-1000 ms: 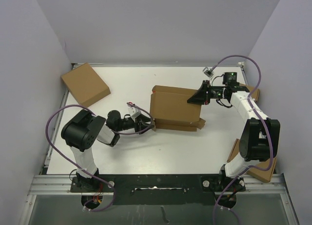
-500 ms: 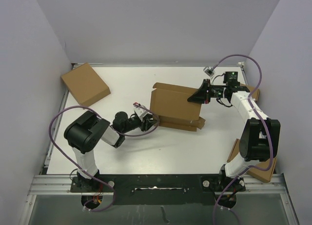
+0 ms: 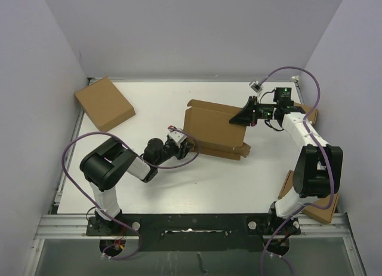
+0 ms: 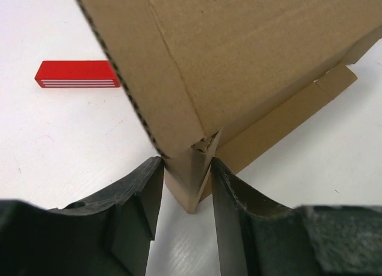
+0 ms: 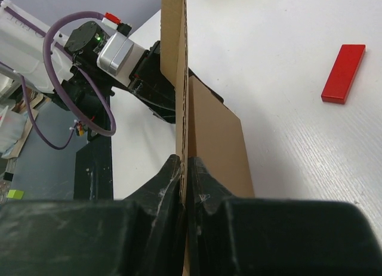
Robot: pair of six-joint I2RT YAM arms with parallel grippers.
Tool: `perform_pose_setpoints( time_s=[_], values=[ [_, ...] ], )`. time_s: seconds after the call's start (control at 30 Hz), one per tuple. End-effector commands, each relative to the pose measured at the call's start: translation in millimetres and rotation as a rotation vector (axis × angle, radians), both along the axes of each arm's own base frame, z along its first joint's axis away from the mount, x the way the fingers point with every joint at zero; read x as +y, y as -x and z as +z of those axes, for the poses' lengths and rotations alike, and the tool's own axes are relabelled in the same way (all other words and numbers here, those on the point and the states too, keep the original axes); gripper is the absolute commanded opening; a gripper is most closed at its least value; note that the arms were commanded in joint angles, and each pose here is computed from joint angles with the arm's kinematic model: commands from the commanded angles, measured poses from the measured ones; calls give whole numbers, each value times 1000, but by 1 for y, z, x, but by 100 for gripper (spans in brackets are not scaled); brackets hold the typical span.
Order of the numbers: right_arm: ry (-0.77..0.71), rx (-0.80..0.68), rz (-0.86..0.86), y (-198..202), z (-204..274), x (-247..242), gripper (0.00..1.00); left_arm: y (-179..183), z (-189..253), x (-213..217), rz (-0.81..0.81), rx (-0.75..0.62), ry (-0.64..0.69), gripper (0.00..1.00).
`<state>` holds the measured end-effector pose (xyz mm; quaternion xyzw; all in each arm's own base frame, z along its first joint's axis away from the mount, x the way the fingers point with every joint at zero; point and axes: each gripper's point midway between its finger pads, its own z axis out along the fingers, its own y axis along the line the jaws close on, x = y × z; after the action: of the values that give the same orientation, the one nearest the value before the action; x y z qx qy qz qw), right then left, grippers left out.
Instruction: Fold the paper box
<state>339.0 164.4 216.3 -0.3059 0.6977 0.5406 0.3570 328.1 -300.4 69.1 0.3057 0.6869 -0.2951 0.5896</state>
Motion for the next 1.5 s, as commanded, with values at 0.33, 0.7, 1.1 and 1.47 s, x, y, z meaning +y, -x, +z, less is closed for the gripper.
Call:
perform_pose_setpoints(
  time_s=[0.33, 0.7, 1.1, 1.47],
  values=[
    [-17, 86, -11, -7, 11, 10, 0, -19, 32, -12, 32, -51, 27, 26],
    [74, 175, -178, -37, 12, 9, 0, -18, 32, -4, 86, 129, -7, 16],
    [193, 125, -335, -69, 13, 1, 0, 11, 40, 25, 6, 577, -150, 18],
    [173, 247, -316, -55, -37, 7, 0, 24, 23, 30, 17, 715, -299, 18]
  ],
)
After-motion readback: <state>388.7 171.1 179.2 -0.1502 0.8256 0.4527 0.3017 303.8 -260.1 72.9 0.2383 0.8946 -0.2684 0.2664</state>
